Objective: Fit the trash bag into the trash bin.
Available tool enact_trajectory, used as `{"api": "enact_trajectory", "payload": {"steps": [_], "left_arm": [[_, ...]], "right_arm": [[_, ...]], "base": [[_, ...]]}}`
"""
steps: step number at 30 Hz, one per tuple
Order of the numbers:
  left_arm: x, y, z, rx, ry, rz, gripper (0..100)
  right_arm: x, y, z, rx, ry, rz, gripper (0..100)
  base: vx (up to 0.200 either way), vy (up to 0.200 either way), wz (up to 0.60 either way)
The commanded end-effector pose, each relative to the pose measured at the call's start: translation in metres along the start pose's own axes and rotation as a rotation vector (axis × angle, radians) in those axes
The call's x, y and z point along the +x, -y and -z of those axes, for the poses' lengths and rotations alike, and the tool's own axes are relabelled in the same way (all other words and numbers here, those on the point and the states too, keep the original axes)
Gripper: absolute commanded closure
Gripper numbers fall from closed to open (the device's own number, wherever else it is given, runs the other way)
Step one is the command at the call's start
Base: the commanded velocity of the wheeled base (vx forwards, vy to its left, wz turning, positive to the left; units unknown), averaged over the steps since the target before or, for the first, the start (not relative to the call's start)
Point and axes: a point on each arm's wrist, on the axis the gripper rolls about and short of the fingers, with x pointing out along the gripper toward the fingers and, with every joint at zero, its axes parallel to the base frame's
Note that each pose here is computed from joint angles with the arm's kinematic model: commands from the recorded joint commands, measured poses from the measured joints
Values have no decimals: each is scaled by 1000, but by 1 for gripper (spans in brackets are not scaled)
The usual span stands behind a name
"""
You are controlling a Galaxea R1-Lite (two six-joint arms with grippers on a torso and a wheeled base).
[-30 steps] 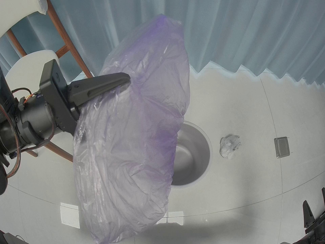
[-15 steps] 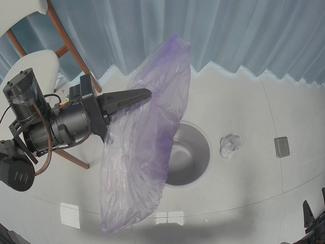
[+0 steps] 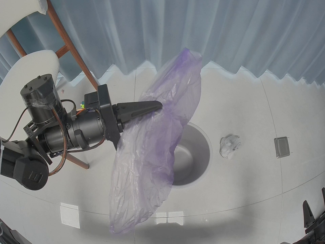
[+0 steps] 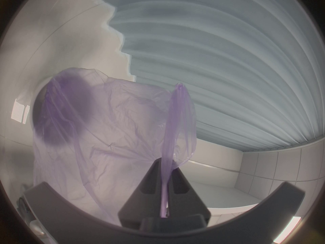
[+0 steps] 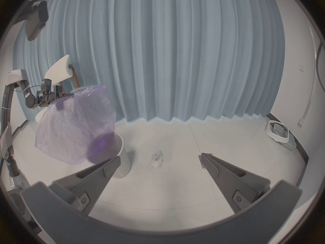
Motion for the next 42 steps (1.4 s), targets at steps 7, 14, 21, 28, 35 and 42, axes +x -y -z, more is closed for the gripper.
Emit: {"api": "enact_trajectory", "payload": {"steps": [7,14,21,28,35,42], "left_arm": [[19,-7,-25,210,11,30,100],[16,-24,-20,535,-13,-93,100],[20,17,-13,646,-116,-158,100],[13,29,-10,909,-218,-356,100],[24,35,-4,1148,-209,-486,100],[15,48,18,1285,-300,-468,100]], "right_arm": [[0,0,5,2,-4,3,0],[1,0,5,11,-22,2,0],[0,0,5,25,-7,5,0],[4,1,-41,56,74,21,0],[54,-5,-44,253,-287,-163,0],[114,-19,-93,393,-419,-260,0]], "base": [[0,0,0],[0,0,0],[0,0,0],[0,0,0],[0,0,0],[0,0,0]]}}
